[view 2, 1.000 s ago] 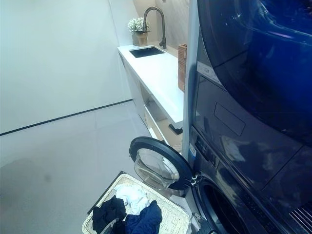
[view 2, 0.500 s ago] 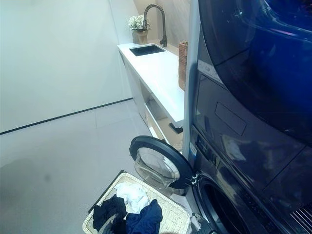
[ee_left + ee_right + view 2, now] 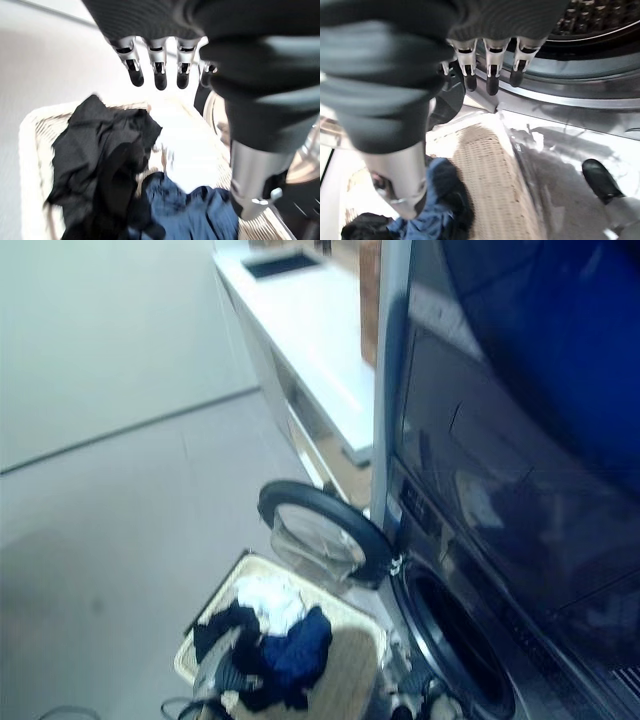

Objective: Put the clothes into the washing machine.

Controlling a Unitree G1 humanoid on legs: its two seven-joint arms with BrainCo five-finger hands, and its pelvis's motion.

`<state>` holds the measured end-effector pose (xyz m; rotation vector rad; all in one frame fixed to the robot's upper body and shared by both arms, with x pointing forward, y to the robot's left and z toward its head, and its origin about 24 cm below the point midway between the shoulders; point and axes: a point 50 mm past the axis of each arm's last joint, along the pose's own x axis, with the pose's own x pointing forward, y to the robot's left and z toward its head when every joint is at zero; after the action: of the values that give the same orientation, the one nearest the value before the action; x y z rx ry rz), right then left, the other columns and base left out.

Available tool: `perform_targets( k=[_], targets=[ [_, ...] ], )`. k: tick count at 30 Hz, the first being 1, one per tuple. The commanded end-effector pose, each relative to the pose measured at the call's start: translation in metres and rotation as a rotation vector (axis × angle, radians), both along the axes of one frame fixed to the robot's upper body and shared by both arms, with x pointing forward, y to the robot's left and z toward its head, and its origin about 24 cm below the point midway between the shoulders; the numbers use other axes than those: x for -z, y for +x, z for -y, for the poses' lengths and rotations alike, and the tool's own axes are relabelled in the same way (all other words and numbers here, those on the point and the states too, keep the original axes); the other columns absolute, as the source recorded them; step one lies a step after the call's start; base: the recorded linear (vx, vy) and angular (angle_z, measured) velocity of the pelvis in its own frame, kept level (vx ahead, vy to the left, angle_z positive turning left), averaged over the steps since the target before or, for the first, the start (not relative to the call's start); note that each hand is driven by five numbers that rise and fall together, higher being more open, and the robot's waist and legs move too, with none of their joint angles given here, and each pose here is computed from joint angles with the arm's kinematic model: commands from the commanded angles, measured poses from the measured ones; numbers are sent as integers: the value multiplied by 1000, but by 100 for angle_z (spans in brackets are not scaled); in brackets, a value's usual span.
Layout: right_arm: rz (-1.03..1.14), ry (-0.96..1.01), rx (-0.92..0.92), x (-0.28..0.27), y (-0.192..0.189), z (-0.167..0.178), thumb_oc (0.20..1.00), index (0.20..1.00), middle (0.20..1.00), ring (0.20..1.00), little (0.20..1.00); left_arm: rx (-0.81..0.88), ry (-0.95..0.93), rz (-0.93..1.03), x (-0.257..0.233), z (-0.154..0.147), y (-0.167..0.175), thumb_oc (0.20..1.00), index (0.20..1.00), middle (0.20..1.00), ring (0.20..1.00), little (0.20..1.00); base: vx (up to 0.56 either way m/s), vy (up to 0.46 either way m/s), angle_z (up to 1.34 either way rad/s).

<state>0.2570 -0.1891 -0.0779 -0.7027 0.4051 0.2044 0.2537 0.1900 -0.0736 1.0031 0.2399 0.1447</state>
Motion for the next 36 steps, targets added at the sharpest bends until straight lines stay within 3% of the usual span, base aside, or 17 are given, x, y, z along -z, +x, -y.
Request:
perform_targets(
  k=[1,12,20,29,36],
  targets=[
    [127,82,-40,-21,21,-22,1000,1000,1000,1000,1000,-215,-20,113,-18,-23,15,1000,1000,1000,1000,1000,-71,-8,25],
    [341,119,-35,-72,64,-32,1000,1000,1000,1000,1000,-391,-43,371,-75,-41,60,1000,1000,1000,1000,1000,-109,-1,1],
    [475,170,-56,-115,91,-40,1000,1000,1000,1000,1000,-477,45,491,-127,-69,88,1000,1000,1000,1000,1000,-79,-8,5],
    [557,209,-34,-141,102,-31,1000,1000,1000,1000,1000,-575,72,541,-164,-93,100,1000,1000,1000,1000,1000,-33,41,1],
    [607,219,-22,-153,106,-26,1000,1000,1000,1000,1000,-554,116,444,-171,-100,105,1000,1000,1000,1000,1000,1,24,1]
  ],
)
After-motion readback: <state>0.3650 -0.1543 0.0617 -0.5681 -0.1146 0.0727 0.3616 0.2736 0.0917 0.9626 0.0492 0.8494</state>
